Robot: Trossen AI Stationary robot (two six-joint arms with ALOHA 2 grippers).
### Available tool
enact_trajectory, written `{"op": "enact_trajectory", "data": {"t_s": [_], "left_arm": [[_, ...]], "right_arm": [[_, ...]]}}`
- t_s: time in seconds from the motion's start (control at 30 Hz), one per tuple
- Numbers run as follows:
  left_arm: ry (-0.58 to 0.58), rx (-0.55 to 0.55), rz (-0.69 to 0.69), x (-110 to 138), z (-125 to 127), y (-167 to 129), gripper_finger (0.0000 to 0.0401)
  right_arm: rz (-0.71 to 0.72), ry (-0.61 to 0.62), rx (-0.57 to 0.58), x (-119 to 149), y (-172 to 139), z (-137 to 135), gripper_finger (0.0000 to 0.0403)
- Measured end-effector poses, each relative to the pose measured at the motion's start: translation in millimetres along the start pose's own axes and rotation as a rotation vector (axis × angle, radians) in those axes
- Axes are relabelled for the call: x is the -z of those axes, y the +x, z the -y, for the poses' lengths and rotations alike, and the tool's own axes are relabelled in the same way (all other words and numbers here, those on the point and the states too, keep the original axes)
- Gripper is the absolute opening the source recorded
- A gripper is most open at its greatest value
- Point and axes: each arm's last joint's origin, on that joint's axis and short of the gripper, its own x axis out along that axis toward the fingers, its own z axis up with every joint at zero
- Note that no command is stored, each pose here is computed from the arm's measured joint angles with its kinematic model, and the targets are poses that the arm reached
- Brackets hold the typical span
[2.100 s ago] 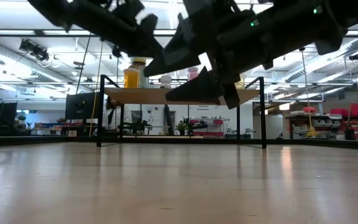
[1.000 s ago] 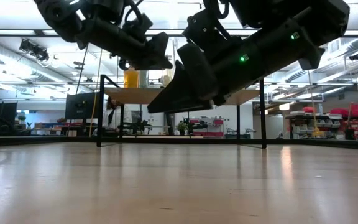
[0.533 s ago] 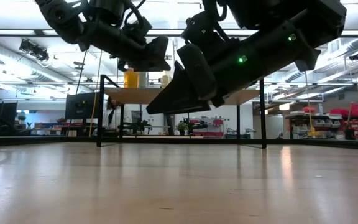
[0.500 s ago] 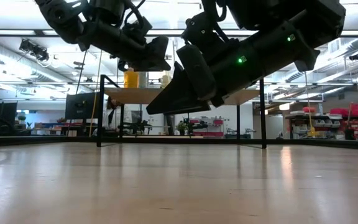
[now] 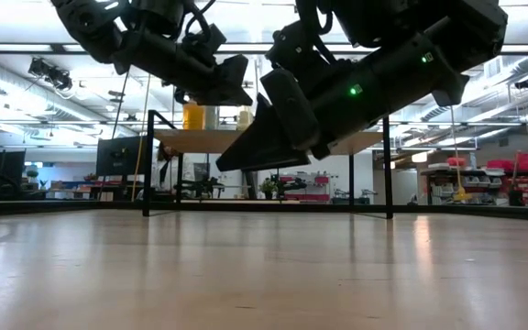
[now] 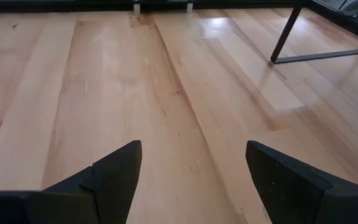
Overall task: Pick and place medicine bottles onto shelf by color
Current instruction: Put the yellow pill bottle on the shelf
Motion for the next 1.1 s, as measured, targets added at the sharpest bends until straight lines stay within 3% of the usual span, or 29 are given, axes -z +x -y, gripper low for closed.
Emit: {"op": "enact_trajectory", "data": {"t_s": [0.37,0.83,1.1], "left_arm": [[-0.021,-0.003,0.0,0.0,-0.7,0.5,0.0133],[-0.017,-0.003,-0.005,0.5,-0.7,0.4,0.0186],[-0.018,-0.003,-0.005,0.5,-0.7,0.4,0.0183]], "right_arm": [[-0.006,-0.004,0.0,0.7,0.1,0.1,0.0297],[-0.006,-0.004,-0.001,0.7,0.1,0.0,0.0297],[-0.006,-0.004,-0.001,0.7,0.1,0.0,0.0297]]}}
